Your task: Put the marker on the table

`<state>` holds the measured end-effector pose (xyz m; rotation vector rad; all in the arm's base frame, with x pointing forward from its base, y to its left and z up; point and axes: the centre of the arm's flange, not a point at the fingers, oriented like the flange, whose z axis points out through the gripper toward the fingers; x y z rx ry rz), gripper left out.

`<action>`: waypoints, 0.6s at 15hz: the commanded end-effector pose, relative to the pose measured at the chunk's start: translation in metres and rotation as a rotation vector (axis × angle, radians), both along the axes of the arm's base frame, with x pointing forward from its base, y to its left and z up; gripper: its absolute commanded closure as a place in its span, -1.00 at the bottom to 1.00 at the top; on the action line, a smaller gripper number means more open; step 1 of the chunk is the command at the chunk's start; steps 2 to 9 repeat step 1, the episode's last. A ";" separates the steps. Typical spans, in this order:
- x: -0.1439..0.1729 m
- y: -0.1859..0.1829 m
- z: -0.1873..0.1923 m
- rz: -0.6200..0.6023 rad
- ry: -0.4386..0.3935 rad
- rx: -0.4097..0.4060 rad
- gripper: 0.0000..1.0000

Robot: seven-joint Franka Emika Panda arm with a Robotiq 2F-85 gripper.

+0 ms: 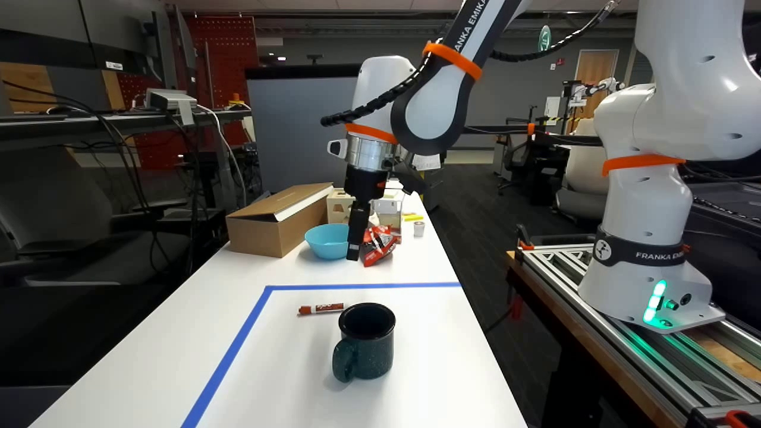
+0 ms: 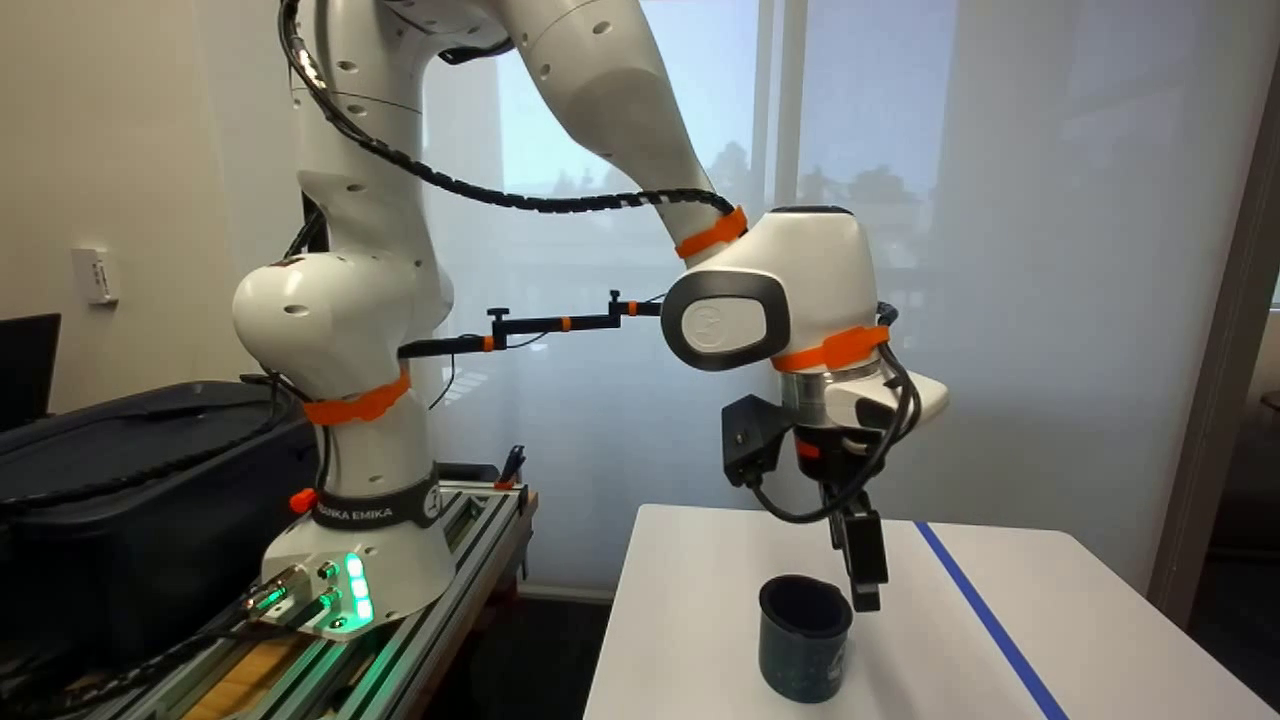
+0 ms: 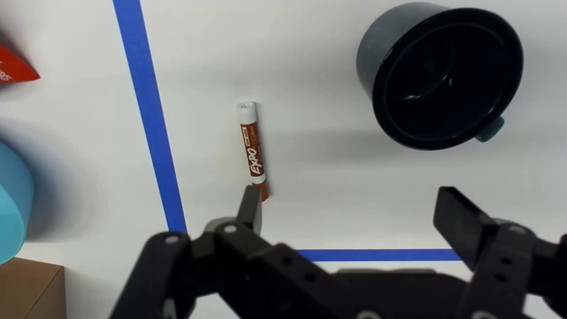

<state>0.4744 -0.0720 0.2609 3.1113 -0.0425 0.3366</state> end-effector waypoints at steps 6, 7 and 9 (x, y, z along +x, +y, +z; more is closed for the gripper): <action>0.000 0.000 0.000 0.000 0.000 0.000 -1.00; 0.000 0.000 0.000 0.000 0.000 0.000 -1.00; 0.000 0.000 0.000 0.000 0.000 0.000 -1.00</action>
